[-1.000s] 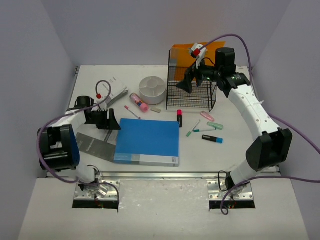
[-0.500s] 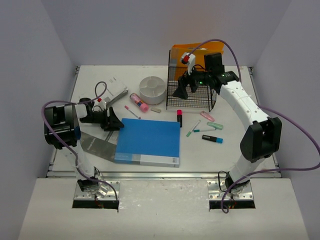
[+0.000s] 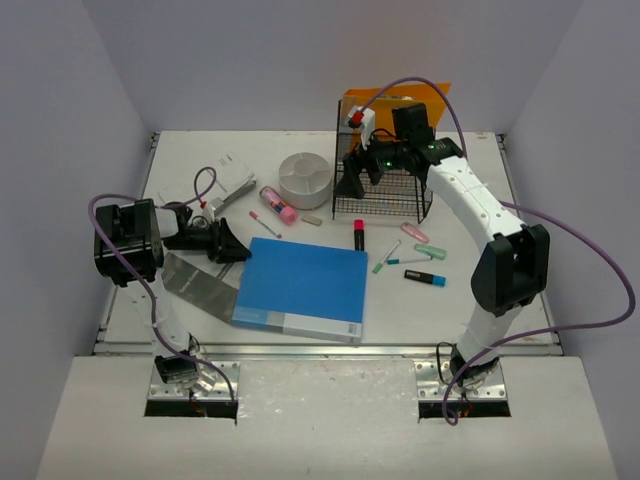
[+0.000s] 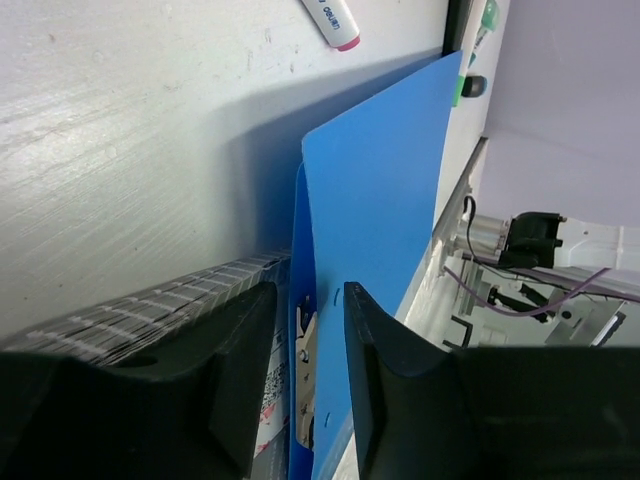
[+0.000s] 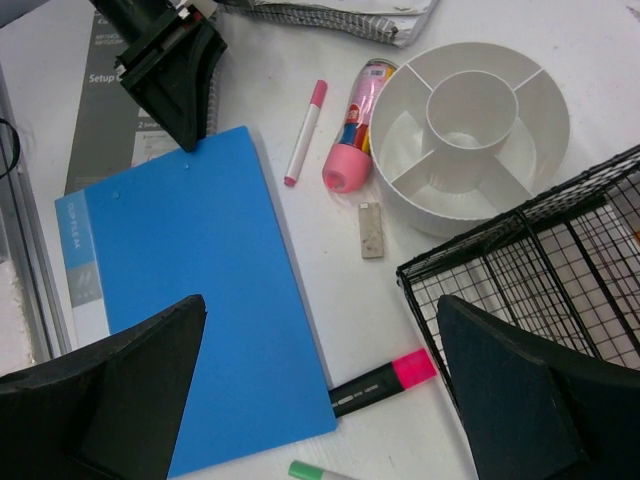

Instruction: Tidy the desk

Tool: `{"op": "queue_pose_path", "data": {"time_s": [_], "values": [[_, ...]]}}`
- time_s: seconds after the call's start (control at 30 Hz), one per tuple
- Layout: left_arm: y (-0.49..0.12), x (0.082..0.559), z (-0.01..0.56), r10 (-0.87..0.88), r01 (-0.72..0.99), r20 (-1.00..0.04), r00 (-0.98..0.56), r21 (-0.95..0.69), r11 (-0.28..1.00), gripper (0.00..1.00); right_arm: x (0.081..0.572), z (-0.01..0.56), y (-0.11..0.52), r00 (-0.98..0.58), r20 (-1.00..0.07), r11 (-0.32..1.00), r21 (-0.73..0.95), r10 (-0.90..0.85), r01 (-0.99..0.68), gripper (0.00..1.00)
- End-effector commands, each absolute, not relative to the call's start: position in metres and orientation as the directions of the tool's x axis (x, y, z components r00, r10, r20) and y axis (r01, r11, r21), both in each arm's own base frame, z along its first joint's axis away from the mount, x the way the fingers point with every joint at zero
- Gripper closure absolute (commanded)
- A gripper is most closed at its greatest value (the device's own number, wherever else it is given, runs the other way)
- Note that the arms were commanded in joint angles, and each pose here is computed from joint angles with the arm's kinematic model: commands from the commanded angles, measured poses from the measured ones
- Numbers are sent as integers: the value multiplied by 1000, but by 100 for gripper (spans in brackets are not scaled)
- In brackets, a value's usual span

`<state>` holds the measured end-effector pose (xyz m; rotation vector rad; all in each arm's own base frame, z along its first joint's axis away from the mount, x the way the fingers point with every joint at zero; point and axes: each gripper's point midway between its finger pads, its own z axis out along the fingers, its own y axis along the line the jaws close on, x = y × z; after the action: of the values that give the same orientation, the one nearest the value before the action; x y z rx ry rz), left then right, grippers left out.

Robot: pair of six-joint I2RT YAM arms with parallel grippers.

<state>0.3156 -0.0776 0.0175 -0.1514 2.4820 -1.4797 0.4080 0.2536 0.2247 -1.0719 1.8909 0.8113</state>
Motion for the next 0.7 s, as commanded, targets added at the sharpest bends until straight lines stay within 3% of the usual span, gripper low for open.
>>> {"op": "queue_pose_path", "data": {"time_s": [0.0, 0.2, 0.43, 0.67], "values": [[-60, 312, -29, -80, 135, -266, -961, -700, 701, 77, 407, 247, 270, -264, -895, 395, 111, -359, -912, 2], [-66, 318, -3, -27, 253, -383, -924, -659, 708, 100, 406, 246, 270, -246, -895, 386, 92, -371, -918, 2], [-70, 321, 46, 23, 400, -533, -846, -605, 688, 100, 409, 243, 275, -206, -900, 343, 68, -384, -937, 1], [-80, 318, 107, 149, 623, -725, -672, -445, 643, 100, 403, 226, 306, -265, -889, 261, 173, -373, -950, 1]]}}
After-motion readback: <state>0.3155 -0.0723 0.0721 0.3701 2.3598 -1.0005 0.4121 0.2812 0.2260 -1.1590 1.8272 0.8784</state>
